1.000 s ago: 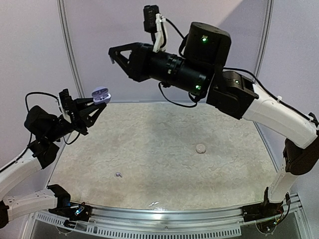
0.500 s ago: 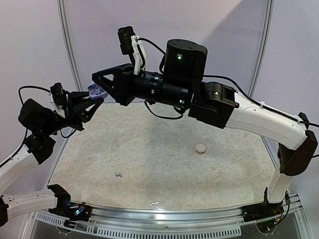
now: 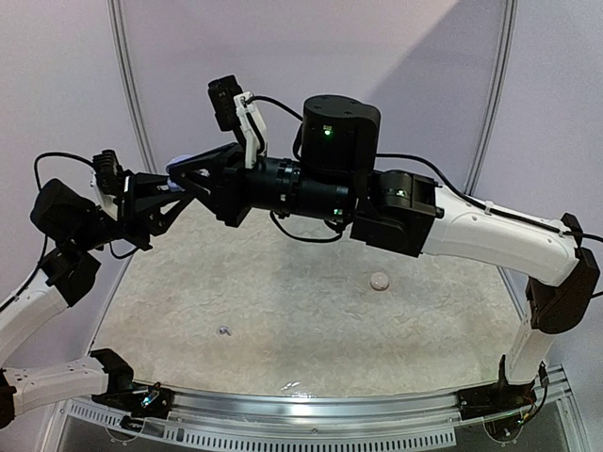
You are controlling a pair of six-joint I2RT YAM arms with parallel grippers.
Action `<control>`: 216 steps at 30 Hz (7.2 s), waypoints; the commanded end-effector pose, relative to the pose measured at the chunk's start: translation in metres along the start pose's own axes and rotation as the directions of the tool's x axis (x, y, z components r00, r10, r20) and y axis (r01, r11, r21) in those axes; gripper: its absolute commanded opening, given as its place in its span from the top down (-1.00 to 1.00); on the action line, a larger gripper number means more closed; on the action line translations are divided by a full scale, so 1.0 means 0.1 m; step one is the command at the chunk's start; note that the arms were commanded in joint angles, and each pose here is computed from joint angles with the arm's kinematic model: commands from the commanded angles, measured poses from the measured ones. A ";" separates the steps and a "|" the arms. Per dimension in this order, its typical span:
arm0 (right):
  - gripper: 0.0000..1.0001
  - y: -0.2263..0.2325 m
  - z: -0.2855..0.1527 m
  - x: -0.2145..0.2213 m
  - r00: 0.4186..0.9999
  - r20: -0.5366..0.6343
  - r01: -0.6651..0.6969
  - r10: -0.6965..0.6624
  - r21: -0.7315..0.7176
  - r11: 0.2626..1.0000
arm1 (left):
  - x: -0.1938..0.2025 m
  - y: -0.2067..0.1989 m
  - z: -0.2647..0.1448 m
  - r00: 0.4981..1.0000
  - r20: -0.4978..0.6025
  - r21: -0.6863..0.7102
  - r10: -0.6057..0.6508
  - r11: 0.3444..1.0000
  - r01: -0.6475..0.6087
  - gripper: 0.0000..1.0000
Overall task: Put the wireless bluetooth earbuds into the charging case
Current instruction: Insert the right earbud into the right side groove of the charging case, then pick up the left earbud from the corner of the board, then place the left earbud at the corner of the board.
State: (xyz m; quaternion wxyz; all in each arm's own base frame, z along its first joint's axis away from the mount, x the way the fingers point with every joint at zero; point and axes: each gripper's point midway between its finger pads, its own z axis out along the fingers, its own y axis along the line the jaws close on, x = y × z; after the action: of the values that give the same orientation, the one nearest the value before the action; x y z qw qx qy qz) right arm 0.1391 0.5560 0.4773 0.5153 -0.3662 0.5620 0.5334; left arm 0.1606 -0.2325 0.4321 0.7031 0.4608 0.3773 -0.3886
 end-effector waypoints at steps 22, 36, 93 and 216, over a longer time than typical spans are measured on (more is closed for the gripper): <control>0.98 0.02 -0.16 -0.22 0.991 0.052 0.117 -0.120 0.065 0.991 | -0.10 -0.09 0.02 0.990 0.010 0.061 -0.143 0.988 0.142 1.00; 0.99 0.04 -0.05 0.00 0.992 0.004 0.127 -0.127 0.029 0.991 | -0.15 -0.17 0.05 0.994 0.033 0.125 -0.109 0.987 0.104 1.00; 0.08 -0.34 -0.34 -0.47 0.993 0.117 0.002 -0.030 0.236 0.972 | -0.02 0.05 -0.03 0.974 0.020 -0.049 -0.225 0.973 0.225 1.00; 0.82 -0.37 -0.33 -0.22 0.964 -0.043 0.261 -0.262 0.335 0.905 | 0.62 0.47 -0.14 0.962 -0.168 -0.298 -0.213 0.942 0.157 1.00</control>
State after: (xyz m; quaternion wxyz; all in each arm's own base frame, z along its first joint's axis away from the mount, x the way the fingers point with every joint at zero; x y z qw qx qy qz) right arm 0.1829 0.5028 0.4779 0.6167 -0.3220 0.6241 0.3556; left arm 0.2431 -0.1975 0.3671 0.6695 0.2968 0.5893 -0.3410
